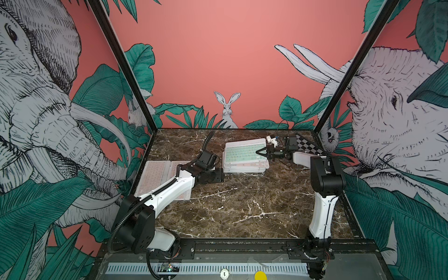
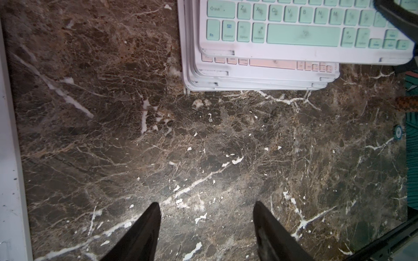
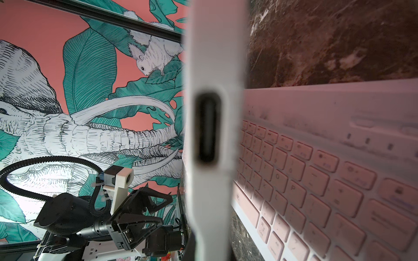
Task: Stack the numeric keypads
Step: Place the numeric keypad at the numeric keypad.
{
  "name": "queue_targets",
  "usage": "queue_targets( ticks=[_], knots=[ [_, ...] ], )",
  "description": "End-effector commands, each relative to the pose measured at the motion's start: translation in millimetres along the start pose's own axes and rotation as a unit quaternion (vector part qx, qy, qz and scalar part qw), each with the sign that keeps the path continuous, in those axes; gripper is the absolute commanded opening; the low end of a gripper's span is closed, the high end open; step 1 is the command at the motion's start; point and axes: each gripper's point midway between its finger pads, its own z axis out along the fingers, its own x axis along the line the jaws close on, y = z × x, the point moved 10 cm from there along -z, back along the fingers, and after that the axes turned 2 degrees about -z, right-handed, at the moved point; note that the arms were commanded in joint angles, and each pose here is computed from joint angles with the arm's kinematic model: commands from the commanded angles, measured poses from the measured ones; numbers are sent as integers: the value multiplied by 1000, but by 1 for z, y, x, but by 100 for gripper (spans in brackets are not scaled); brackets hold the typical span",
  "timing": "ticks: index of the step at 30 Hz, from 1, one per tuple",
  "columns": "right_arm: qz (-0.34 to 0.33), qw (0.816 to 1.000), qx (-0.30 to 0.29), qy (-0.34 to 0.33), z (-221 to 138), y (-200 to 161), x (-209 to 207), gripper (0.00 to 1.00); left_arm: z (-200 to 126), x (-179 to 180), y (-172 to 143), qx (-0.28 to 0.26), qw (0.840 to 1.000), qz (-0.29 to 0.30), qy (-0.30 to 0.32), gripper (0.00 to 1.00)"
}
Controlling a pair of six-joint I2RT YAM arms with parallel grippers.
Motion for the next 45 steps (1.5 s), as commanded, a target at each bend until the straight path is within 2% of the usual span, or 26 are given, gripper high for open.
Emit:
queue_targets(
  ticks=[1, 26, 31, 35, 45],
  knots=[
    [-23, 999, 9, 25, 0, 7, 7, 0, 0, 0, -1, 1, 1000, -4, -6, 67],
    [27, 999, 24, 16, 1, 5, -21, 0, 9, -2, 1, 12, 1000, -3, -10, 67],
    [33, 999, 26, 5, -2, 3, -26, 9, 10, -1, 0, 15, 1000, -2, -9, 67],
    [37, 999, 22, -20, -5, 2, -28, 28, 14, -2, 0, 21, 1000, -2, -11, 67],
    [23, 996, 23, -84, -13, 3, -17, 39, 15, -3, 0, 21, 1000, -2, -20, 67]
  ],
)
